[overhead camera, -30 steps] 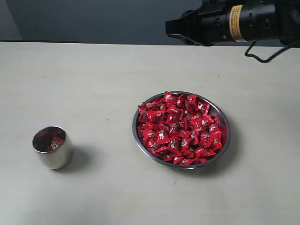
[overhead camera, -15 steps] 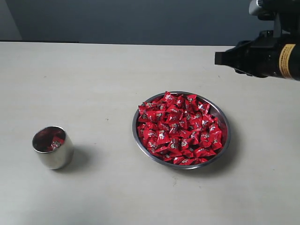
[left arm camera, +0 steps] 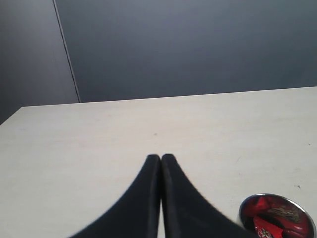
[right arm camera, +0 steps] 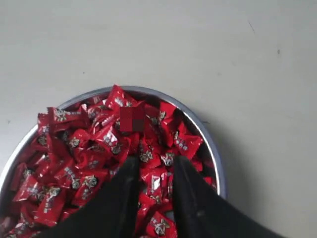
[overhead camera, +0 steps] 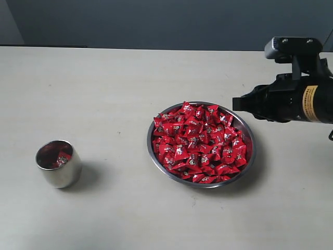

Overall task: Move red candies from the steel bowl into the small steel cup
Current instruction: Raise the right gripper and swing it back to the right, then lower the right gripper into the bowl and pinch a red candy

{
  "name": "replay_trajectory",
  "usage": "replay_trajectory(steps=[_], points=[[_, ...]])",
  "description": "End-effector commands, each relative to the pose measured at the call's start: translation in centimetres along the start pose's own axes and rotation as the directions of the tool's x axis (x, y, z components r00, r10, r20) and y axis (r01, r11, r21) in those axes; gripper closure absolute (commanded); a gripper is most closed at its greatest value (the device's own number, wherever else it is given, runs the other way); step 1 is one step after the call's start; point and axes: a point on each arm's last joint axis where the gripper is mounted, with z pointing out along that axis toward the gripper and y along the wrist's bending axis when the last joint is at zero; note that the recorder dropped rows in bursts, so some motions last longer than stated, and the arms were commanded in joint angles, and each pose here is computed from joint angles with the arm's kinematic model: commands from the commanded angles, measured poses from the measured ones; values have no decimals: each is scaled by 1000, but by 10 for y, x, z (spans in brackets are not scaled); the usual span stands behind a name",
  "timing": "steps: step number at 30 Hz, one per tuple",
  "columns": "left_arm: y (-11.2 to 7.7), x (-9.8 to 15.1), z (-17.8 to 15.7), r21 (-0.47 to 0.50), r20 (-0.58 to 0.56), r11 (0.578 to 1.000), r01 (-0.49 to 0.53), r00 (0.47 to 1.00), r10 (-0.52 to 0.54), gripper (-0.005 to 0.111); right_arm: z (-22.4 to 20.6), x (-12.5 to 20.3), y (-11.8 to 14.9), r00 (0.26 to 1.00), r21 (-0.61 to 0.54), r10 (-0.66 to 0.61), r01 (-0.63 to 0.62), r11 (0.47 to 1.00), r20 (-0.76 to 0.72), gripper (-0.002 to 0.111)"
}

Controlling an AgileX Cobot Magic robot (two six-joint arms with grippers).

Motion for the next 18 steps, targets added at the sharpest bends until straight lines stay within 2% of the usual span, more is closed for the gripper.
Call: replay_trajectory(steps=[1,4,8,18], points=[[0,1,0,-1,5,1000,0,1000,0,106,22,15,-7,995,20,14,-12,1000,-95,84],[0,1,0,-1,5,1000,0,1000,0,106,35,26,-10,987,25,25,-22,999,-158,84],[0,1,0,-1,5,1000,0,1000,0,106,48,27,-7,979,-34,23,-31,999,-201,84],[0,1,0,-1,5,1000,0,1000,0,106,69,12,-5,980,-64,21,-34,997,-200,84]])
